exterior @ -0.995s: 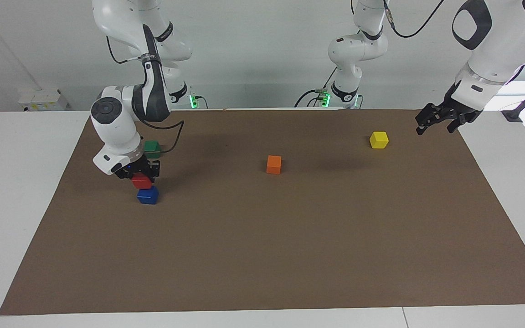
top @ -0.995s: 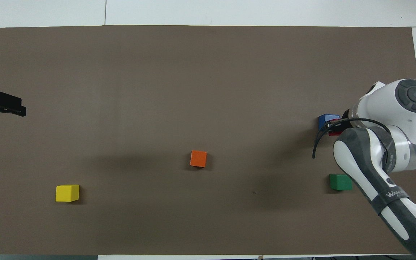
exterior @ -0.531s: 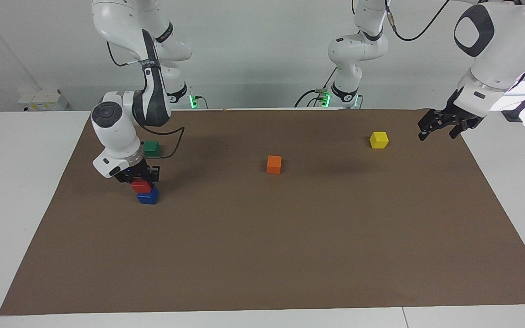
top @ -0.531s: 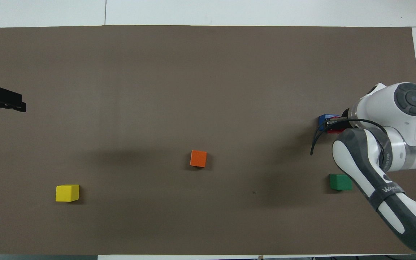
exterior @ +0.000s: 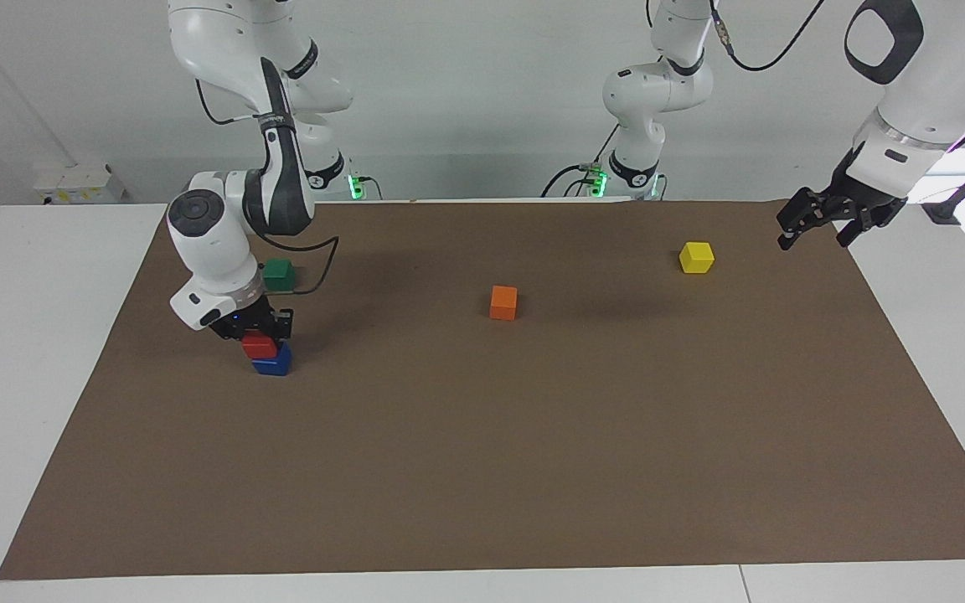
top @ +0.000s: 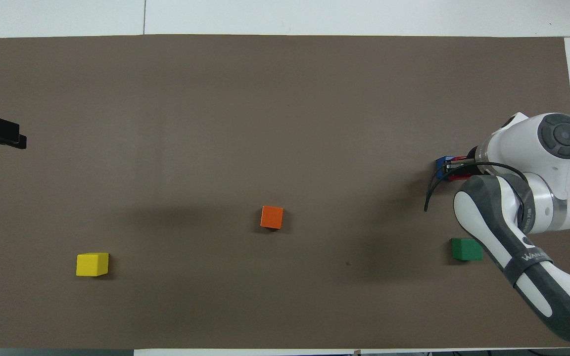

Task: Transfer red block to right arm and stack on blue block

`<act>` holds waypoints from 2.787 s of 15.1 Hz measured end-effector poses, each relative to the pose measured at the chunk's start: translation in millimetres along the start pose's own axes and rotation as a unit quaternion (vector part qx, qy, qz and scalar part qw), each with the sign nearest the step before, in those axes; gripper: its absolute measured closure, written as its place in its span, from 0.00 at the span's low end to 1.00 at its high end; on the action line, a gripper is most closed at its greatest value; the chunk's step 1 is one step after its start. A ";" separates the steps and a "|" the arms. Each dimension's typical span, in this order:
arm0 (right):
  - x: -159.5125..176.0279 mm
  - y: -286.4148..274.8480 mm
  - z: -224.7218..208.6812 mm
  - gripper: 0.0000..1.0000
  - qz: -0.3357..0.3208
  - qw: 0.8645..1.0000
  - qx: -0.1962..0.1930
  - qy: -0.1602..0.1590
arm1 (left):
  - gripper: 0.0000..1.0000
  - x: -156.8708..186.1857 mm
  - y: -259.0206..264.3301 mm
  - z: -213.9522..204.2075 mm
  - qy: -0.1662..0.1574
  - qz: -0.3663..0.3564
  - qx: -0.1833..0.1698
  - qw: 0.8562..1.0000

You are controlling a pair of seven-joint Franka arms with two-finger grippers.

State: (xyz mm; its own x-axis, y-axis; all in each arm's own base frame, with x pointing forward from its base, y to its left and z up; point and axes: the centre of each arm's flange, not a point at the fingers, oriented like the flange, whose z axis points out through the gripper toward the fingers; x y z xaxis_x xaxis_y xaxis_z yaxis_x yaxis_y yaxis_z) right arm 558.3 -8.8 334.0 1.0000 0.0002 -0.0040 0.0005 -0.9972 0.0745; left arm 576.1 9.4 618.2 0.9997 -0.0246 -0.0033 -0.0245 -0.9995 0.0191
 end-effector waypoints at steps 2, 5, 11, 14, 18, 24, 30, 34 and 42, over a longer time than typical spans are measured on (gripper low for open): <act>-0.9 8.7 3.2 0.22 0.008 1.000 0.000 -0.006 | 0.00 -1.1 4.8 -0.3 -0.004 0.004 0.000 1.000; -0.5 12.9 0.2 0.00 0.011 1.000 -0.001 -0.017 | 0.00 -9.1 11.6 -10.8 -0.002 0.009 0.001 1.000; 15.2 9.5 -51.4 0.00 0.012 0.999 -0.003 -0.051 | 0.00 -35.2 15.2 -17.4 -0.006 0.010 0.005 1.000; 24.5 -1.8 -111.2 0.00 -0.002 0.999 -0.005 -0.044 | 0.00 -35.0 20.0 -18.6 -0.002 0.014 0.006 1.000; 22.5 -8.1 -179.5 0.00 -0.018 1.000 -0.001 -0.005 | 0.00 -34.1 20.3 -19.5 0.001 0.014 0.006 1.000; -18.2 0.2 -265.3 0.00 -0.012 0.999 0.004 0.038 | 0.00 -34.0 24.3 -20.7 0.003 0.018 0.007 1.000; -35.4 7.6 -287.9 0.00 -0.004 1.000 0.026 0.006 | 0.00 -34.0 20.5 -20.7 0.003 0.015 0.008 1.000; -37.1 18.7 -295.0 0.00 0.002 0.999 0.032 -0.001 | 0.00 -33.8 18.5 -20.3 0.002 0.013 0.008 1.000; -34.5 24.8 -291.5 0.00 0.005 0.999 0.036 -0.006 | 0.00 -33.8 17.6 -20.2 0.002 0.012 0.008 1.000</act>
State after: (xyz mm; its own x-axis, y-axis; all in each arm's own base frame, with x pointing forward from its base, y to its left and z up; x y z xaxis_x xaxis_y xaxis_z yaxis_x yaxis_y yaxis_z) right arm 525.0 -11.8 626.7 0.9998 -0.0109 -0.0149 -0.0108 -0.9999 0.0024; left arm 542.0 -7.0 638.9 0.9988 -0.0495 0.0012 -0.0495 -0.9988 0.0025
